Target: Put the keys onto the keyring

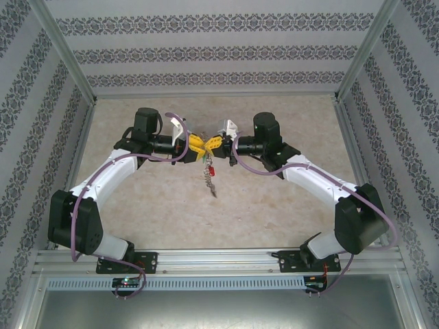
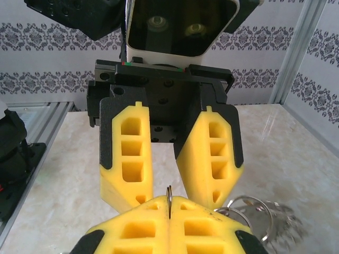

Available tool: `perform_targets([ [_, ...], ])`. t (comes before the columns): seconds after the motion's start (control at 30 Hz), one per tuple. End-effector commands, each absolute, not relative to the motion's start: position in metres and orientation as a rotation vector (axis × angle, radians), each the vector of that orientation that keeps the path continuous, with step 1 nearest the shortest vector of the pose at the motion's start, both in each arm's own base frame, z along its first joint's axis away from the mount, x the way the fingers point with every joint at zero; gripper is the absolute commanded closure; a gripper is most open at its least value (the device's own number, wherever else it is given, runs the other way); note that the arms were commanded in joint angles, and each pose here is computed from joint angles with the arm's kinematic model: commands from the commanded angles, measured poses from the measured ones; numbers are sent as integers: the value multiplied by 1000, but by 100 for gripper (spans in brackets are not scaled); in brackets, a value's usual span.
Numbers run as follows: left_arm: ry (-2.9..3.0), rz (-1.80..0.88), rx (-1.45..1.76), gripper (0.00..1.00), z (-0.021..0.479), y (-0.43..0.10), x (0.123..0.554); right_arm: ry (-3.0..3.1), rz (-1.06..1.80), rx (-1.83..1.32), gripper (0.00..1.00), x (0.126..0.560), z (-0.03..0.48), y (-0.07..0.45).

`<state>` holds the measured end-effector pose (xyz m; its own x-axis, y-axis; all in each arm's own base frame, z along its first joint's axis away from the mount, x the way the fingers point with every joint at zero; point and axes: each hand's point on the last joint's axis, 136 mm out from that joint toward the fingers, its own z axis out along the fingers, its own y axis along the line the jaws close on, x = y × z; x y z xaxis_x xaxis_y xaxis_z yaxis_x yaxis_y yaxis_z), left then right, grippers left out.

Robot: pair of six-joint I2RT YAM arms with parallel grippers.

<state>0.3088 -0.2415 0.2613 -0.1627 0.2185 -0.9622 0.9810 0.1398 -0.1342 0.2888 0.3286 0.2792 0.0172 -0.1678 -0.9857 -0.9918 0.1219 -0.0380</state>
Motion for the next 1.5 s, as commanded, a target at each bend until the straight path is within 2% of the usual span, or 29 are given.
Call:
perform_targets([
  [0.0, 1482, -1138, 1243, 69, 279, -247, 301, 1280, 994, -1272, 100, 285, 296, 333],
  [0.3, 1489, -1140, 1240, 76, 279, -246, 300, 1283, 976, -1285, 100, 285, 294, 333],
  [0.5, 1491, -1154, 1241, 78, 280, -247, 302, 1290, 964, -1305, 100, 284, 291, 335],
  [0.7, 1486, -1170, 1266, 99, 279, -248, 298, 1298, 942, -1301, 100, 288, 289, 337],
  [0.83, 1494, -1160, 1256, 100, 278, -248, 300, 1298, 932, -1286, 100, 293, 289, 337],
  [0.93, 1534, -1135, 1215, 100, 280, -247, 308, 1319, 914, -1249, 72, 300, 290, 332],
  [0.97, 1531, -1129, 1207, 100, 282, -247, 310, 1325, 916, -1223, 66, 303, 294, 329],
  [1.07, 1530, -1090, 1163, 100, 289, -246, 316, 1386, 906, -1105, 60, 319, 305, 320],
  [1.3, 1546, -1099, 1114, 100, 305, -247, 326, 1521, 962, -819, 53, 341, 319, 290],
  [1.47, 1516, -1109, 1097, 100, 320, -249, 329, 1749, 1011, -291, 49, 380, 305, 229],
])
